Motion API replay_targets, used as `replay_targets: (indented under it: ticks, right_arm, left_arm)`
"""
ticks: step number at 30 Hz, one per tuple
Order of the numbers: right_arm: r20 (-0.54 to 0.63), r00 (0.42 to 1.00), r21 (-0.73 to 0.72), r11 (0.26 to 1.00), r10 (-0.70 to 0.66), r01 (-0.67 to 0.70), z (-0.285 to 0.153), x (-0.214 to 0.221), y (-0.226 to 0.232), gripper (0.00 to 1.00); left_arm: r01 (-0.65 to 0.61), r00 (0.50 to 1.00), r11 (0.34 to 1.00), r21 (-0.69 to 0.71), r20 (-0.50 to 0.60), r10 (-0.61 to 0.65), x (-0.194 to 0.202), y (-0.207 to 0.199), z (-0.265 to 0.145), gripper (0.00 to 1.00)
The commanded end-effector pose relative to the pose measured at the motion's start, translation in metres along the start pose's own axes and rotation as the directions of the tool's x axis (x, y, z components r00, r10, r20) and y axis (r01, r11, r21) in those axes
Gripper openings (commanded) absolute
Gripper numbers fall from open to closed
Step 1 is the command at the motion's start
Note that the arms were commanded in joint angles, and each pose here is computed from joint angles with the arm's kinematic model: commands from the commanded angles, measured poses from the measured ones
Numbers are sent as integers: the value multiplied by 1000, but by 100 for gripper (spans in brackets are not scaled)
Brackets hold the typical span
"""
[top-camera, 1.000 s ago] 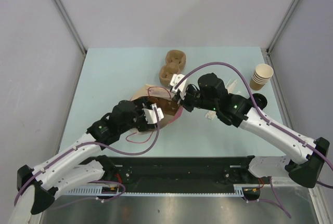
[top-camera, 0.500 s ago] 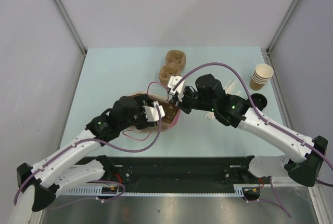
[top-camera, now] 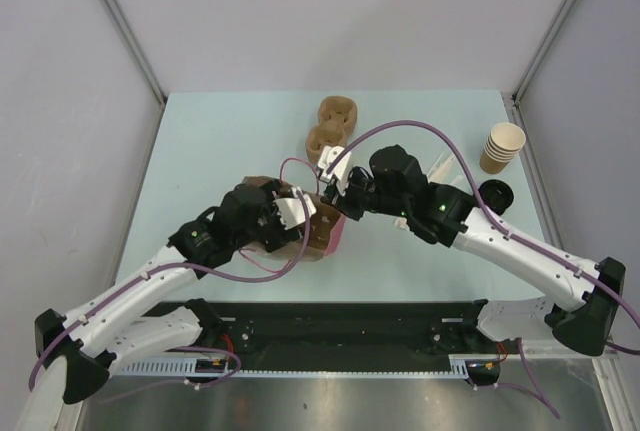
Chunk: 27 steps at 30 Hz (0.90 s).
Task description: Pack the takeout coffee
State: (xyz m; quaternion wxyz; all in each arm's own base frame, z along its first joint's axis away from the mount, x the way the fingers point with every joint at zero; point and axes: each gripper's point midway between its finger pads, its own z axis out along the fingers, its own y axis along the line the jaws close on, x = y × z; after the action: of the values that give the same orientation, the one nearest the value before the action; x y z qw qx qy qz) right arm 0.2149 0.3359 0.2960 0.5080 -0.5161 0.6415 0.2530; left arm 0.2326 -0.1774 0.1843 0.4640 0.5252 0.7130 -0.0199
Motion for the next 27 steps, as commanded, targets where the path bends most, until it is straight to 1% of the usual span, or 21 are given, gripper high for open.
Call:
replay_targets:
  ticks: [1,3,4,7,8,9,14,15,16,18,19,20,22,24,25,27]
  right_arm:
    - [51,999,23,1000,-5,3,5,-16,-5,29]
    - [55,998,15,1000,-10,9,7,-16,-3,41]
    - [55,998,12,1000,-12,11,8,-16,-3,45]
    - [60,998,7,999,-33,32,14,-17,-2,48]
    - [66,997,8,999,-38,38,16,-18,-2,51]
    - [66,997,7,999,-45,45,17,-18,-2,52]
    - [62,995,-16,996,-85,86,31,-15,4,51]
    - [55,994,-20,996,-91,92,35,-13,5,48]
    - [51,994,-14,995,-99,100,37,-12,4,42]
    - [54,993,-12,994,-105,106,38,-15,4,40]
    - [60,993,-8,994,-105,106,37,-18,3,41]
    - [70,993,-5,995,-97,98,35,-24,2,48]
    - [84,992,-2,996,-90,90,29,-31,2,56]
    - [89,992,-12,996,-90,91,28,-33,3,51]
    - [77,993,-22,995,-93,95,29,-30,5,45]
    - [52,993,-28,994,-102,104,34,-22,5,41]
  left_arm:
    - [41,999,999,-17,32,-41,-6,1,0,0]
    - [38,999,999,-10,27,-38,-3,-1,0,0]
    - [38,999,999,-8,25,-38,-2,-2,1,0]
    - [44,999,999,-5,23,-44,0,-4,1,0]
    - [45,999,999,-4,20,-45,0,-4,2,0]
    - [46,999,999,-5,16,-46,1,-4,2,0]
    - [60,998,998,-6,12,-60,2,-4,2,0]
    - [68,998,998,-9,15,-68,1,-4,2,0]
    - [72,997,997,-13,8,-72,3,-4,2,0]
    - [86,996,996,-13,12,-86,2,-4,0,0]
    - [94,996,995,-14,9,-94,3,-5,-1,0]
    - [96,995,995,-18,14,-96,3,-4,-3,0]
    - [103,995,995,-15,11,-102,4,-5,-3,0]
    - [101,995,995,-16,18,-101,4,-5,-4,0]
    - [101,995,995,-15,19,-101,5,-6,-4,0]
    - [108,994,994,-15,29,-107,3,-6,-5,0]
